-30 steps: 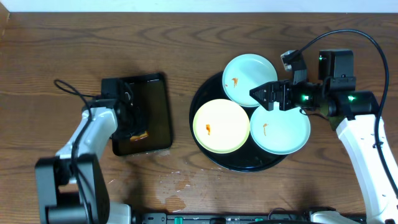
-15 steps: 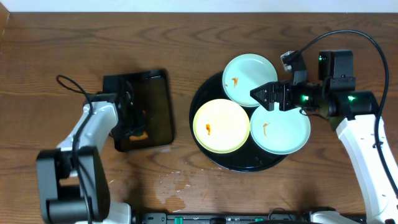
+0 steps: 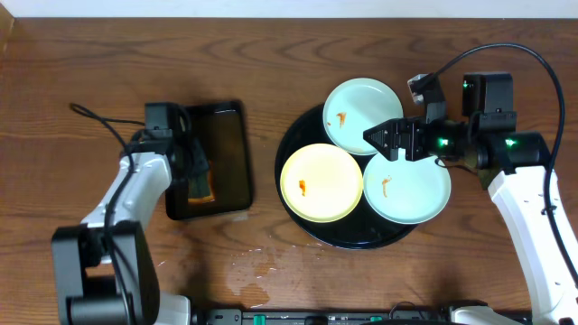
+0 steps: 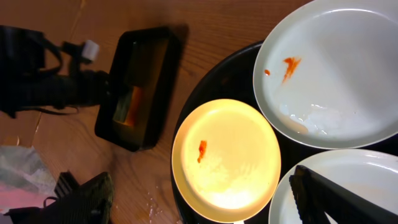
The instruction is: Clean dirty plates on tray and stack at the side
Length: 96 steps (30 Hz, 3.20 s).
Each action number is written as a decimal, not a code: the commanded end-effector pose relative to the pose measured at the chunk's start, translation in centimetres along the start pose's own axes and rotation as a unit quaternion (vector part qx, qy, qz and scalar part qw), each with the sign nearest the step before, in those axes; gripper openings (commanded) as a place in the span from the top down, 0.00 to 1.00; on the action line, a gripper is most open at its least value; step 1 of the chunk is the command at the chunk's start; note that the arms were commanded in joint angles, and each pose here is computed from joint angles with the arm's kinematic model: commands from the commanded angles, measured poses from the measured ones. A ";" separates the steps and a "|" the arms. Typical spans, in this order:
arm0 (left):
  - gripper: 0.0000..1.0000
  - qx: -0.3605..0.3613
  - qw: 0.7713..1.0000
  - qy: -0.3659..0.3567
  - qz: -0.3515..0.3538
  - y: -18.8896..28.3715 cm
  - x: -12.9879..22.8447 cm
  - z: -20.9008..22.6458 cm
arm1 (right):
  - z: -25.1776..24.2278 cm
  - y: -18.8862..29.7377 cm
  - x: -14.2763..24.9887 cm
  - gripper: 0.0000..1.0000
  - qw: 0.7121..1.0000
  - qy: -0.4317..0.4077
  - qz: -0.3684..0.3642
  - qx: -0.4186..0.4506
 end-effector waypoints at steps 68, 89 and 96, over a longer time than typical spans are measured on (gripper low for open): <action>0.92 0.059 0.995 -0.081 0.016 9.9 1.1 -5.3 | -3.8 -8.9 7.3 0.56 0.969 -0.013 0.185 0.161; 0.92 0.134 0.981 -0.127 0.058 10.6 5.9 -11.0 | -7.3 -15.3 12.5 0.96 0.960 0.000 0.267 0.078; 0.93 0.173 0.973 -0.139 0.055 9.9 7.9 -15.4 | -9.4 -14.3 12.5 0.99 0.947 -0.067 0.264 0.168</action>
Point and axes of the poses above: each gripper's point midway between its finger pads, its own y axis back along the fingers, its own z axis along the line the jaws close on, x = y × z, the point moved 3 cm from there along y, back along the fingers, and after that the axes turned 13 degrees about y, right-handed, at the moved point
